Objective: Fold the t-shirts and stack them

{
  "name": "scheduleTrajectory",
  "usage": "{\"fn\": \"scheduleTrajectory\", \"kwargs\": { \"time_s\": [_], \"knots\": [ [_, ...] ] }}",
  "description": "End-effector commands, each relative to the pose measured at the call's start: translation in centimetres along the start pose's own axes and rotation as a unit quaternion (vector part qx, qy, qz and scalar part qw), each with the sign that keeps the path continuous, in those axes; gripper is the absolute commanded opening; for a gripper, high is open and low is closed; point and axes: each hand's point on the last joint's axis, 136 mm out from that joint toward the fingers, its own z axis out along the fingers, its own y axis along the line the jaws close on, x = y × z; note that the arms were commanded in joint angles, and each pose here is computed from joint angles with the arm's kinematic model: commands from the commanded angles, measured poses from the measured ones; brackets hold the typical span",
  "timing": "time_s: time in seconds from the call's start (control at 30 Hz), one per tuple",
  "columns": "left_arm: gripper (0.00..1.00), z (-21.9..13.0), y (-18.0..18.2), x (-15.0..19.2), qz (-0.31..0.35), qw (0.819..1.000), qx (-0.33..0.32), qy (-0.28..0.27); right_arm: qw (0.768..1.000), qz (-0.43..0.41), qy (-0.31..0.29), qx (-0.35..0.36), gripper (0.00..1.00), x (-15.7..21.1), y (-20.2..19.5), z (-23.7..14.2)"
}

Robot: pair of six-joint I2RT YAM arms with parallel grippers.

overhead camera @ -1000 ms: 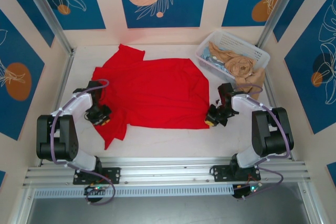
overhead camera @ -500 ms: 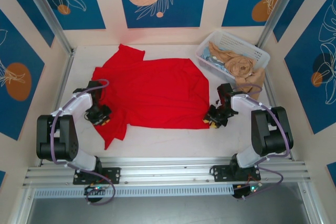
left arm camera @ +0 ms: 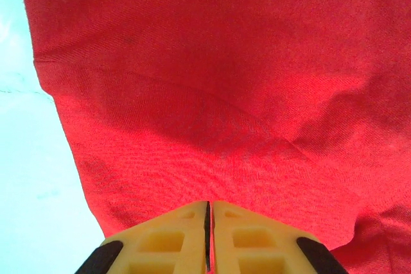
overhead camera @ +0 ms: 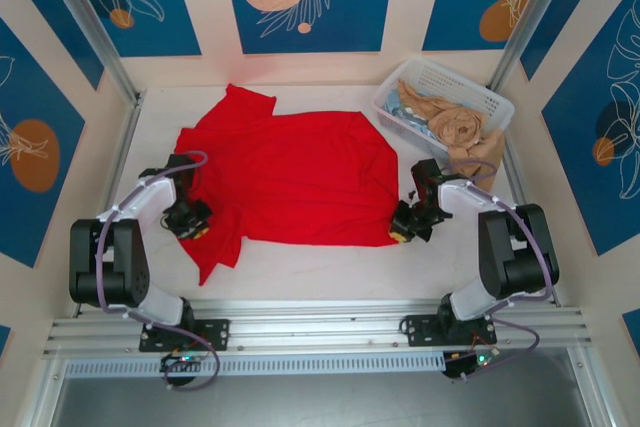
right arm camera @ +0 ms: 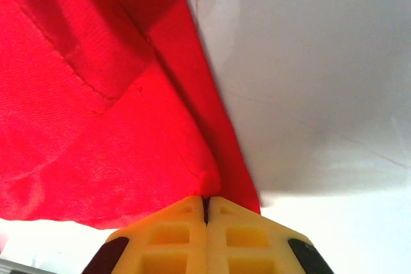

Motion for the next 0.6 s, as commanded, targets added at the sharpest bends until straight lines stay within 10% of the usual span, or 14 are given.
{"fn": "scheduleTrajectory", "kwargs": {
  "time_s": [0.0,0.5,0.57],
  "knots": [
    [0.09,0.1,0.3,0.4,0.007,1.0,-0.001,0.007,1.0,-0.015,-0.01,0.003,0.0,0.9,0.1,-1.7],
    [0.08,0.2,0.3,0.3,0.0,1.0,-0.002,0.008,0.993,0.009,0.048,0.108,0.0,5.6,-3.6,-1.0],
    [0.08,0.0,0.2,0.2,-0.002,1.0,0.0,0.006,0.991,0.022,0.042,0.126,0.12,5.6,-4.2,-0.8]
  ]
}}
